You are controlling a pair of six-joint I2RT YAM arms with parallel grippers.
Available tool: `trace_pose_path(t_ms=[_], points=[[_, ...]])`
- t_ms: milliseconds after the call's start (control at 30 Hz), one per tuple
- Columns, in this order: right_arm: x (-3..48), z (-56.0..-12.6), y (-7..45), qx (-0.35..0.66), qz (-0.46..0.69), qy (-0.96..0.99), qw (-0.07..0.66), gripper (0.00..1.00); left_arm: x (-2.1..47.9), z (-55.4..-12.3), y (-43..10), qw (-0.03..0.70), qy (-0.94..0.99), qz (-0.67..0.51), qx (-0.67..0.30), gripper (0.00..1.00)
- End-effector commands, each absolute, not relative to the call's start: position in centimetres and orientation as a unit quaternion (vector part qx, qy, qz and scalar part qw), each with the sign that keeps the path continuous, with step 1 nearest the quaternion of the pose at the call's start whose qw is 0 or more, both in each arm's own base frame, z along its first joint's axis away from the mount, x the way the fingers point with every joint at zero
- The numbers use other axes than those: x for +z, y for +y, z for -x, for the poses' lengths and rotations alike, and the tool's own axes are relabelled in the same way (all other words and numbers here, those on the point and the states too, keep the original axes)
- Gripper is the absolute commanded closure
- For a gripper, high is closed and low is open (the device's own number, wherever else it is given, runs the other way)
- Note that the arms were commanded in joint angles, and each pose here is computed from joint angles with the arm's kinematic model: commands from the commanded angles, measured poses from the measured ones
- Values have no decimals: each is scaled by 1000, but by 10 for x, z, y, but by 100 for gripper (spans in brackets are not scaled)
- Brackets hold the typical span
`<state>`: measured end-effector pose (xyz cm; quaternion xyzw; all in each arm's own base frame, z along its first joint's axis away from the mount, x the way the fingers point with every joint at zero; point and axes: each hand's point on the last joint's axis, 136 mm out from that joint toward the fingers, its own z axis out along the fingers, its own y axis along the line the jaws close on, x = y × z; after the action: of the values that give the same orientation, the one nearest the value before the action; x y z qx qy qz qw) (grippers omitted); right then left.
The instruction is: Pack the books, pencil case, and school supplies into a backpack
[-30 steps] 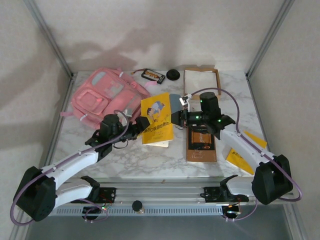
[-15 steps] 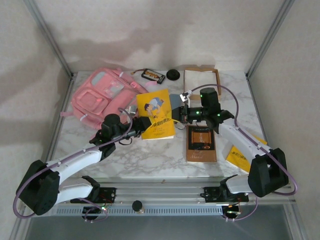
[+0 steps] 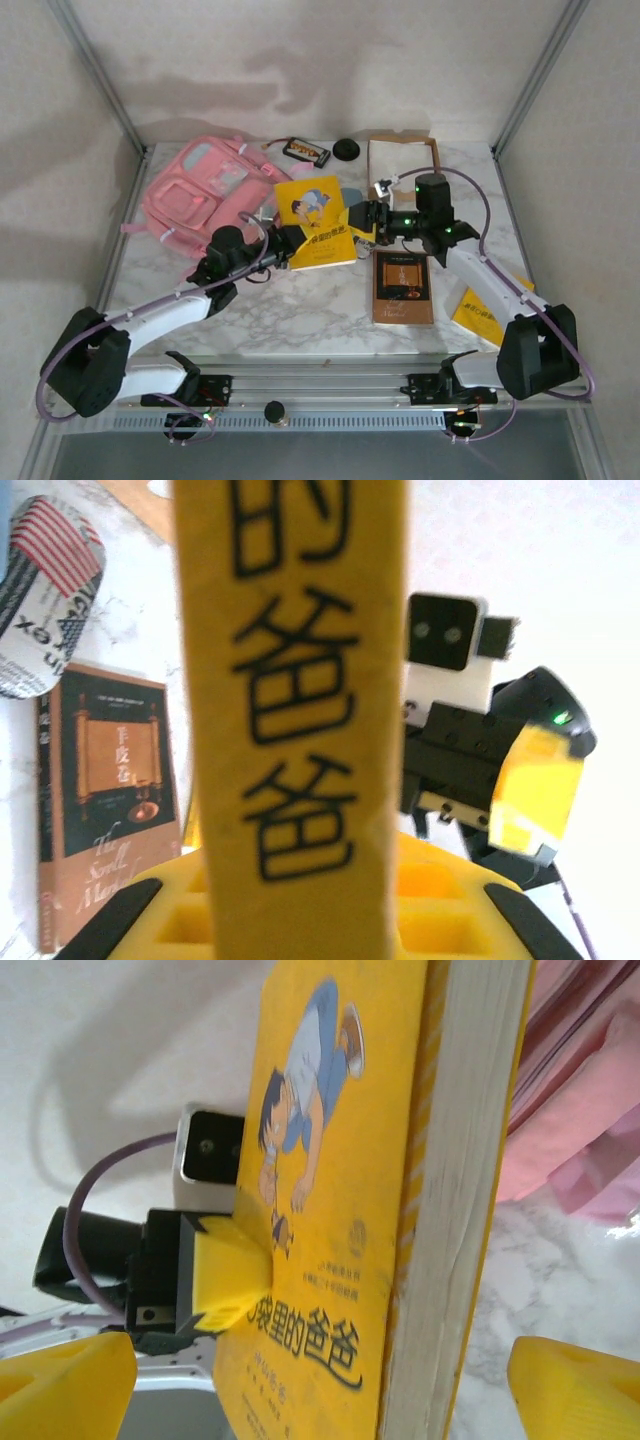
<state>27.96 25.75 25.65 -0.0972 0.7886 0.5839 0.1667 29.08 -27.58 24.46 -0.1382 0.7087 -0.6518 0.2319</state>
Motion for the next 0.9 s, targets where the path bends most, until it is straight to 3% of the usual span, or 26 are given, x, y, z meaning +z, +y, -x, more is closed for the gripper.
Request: trace_pose_path(t_ms=[0, 67, 200, 467, 633, 700, 733, 800, 867], points=[[269, -261, 268, 623, 105, 763, 135, 2, 313, -290, -284, 278, 640, 93, -711, 100], [268, -256, 274, 624, 109, 765, 117, 3, 313, -292, -285, 281, 641, 94, -708, 100], [288, -253, 273, 644, 117, 745, 131, 13, 298, -301, -285, 287, 667, 106, -679, 100], [289, -259, 271, 634, 106, 752, 146, 70, 273, -313, -278, 314, 717, 122, -610, 100], [282, -265, 270, 616, 107, 765, 155, 99, 271, -312, -281, 313, 724, 110, -605, 100], [280, -267, 269, 610, 108, 768, 164, 100, 266, -314, -279, 318, 737, 108, -586, 98], [279, -270, 269, 605, 106, 771, 168, 100, 265, -316, -278, 325, 745, 104, -574, 89], [277, -275, 265, 591, 104, 780, 178, 100, 263, -321, -272, 345, 765, 90, -536, 61], [272, -282, 258, 574, 93, 792, 188, 100, 251, -331, -253, 369, 807, 89, -452, 49]])
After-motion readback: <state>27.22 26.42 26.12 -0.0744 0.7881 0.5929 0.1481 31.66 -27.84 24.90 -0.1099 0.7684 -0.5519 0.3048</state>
